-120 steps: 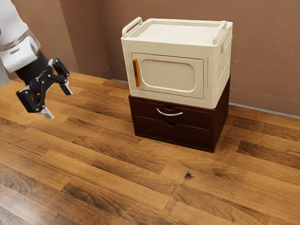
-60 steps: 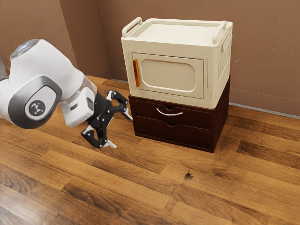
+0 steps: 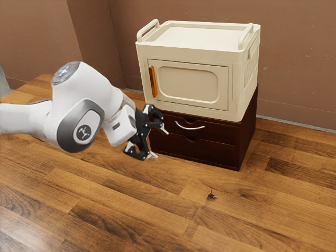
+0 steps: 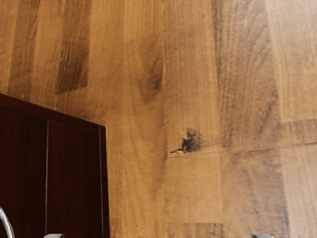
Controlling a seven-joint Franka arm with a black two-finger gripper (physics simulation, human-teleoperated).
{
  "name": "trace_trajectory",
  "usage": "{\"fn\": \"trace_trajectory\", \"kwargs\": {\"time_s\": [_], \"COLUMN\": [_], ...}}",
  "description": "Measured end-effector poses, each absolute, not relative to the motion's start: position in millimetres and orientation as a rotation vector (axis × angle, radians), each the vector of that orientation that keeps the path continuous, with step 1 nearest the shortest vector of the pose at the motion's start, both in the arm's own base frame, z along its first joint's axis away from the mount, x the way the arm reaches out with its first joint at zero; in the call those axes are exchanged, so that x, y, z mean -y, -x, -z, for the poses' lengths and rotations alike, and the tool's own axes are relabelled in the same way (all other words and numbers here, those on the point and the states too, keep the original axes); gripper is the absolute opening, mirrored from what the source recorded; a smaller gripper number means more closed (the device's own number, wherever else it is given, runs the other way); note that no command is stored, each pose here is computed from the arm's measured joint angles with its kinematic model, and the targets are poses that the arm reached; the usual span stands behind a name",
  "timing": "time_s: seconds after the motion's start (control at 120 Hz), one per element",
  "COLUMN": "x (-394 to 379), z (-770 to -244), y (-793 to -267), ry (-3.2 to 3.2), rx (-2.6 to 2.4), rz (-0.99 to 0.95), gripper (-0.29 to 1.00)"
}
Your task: Pull the drawer handle with one arm to open the drawer
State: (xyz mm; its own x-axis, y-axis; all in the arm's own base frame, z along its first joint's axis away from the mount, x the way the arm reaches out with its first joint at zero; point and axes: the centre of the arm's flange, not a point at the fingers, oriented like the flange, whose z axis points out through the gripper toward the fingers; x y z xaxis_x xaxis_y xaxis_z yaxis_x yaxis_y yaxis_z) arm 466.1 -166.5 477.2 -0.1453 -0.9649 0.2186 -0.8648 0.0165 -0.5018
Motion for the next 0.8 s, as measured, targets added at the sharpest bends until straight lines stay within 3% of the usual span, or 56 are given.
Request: {"fn": "trace_trajectory", "kwargs": {"time_s": [0.8], "x": [154.5], "z": [-430.2], "y": [-567.0], "ry": [1.947], "rx": [-1.998], "rz": [0.824], "gripper": [0.38]}}
